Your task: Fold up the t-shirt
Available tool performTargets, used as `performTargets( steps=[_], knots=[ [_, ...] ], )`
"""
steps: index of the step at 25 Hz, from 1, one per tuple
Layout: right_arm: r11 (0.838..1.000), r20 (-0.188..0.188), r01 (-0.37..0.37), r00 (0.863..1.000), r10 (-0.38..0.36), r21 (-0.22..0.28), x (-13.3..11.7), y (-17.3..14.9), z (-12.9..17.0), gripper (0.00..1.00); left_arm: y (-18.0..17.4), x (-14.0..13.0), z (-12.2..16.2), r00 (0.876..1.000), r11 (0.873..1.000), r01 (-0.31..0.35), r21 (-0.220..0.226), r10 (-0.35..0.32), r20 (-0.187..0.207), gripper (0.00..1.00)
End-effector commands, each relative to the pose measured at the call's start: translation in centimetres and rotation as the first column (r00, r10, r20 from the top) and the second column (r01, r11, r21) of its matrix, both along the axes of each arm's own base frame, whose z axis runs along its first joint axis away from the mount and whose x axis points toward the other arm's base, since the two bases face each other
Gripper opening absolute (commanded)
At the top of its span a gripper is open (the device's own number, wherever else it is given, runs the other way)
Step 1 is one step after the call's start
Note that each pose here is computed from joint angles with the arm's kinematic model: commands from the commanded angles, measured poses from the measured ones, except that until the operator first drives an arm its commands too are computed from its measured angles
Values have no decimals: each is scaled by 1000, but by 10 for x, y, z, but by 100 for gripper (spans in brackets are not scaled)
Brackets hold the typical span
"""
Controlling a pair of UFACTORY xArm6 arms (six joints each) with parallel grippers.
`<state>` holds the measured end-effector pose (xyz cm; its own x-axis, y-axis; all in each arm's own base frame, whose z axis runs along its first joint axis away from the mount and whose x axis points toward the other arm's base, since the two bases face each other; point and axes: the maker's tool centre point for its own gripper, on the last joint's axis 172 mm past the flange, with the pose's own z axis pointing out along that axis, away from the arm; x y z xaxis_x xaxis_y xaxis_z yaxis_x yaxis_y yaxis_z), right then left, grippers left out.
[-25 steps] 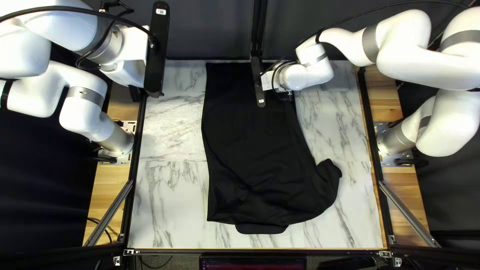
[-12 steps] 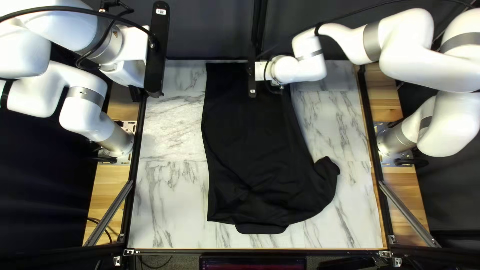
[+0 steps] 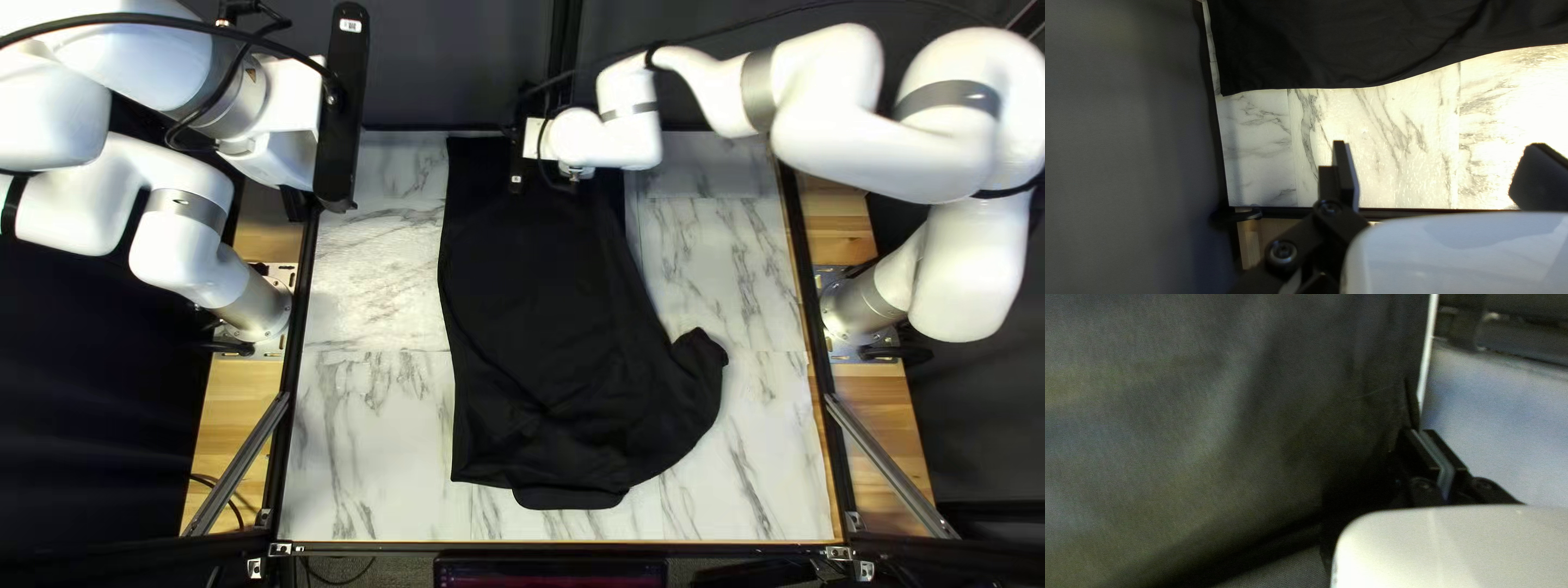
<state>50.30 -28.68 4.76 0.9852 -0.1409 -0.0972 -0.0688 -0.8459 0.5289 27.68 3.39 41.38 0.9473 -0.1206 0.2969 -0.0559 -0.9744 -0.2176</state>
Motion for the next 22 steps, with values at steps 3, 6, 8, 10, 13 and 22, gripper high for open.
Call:
performTargets(
  steps=[3, 6, 8, 10, 13, 22],
  knots=[
    [1000, 8, 19, 1000, -19, -11, -1, -2, -5, 0, 0, 0, 0, 1000, 1000, 0, 0, 0, 0, 100],
    [997, 21, 67, 998, -66, -27, -11, -5, 2, 0, 0, 0, 0, 1000, 1000, 0, 0, 0, 0, 100],
    [994, 34, 104, 994, -103, -36, -18, -8, 9, 0, 0, 0, 0, 1000, 1000, 0, 0, 0, 0, 100],
    [991, 40, 127, 991, -126, -41, -20, -10, 12, 0, 0, 0, 0, 1000, 1000, 0, 0, 0, 0, 100],
    [988, 56, 151, 987, -148, -46, -16, -12, 16, 0, 0, 0, 0, 1000, 1000, 0, 0, 0, 0, 100],
    [987, 58, 150, 988, -146, -62, 3, -12, 3, 0, 0, 0, 0, 1000, 1000, 0, 0, 0, 0, 100]
  ],
)
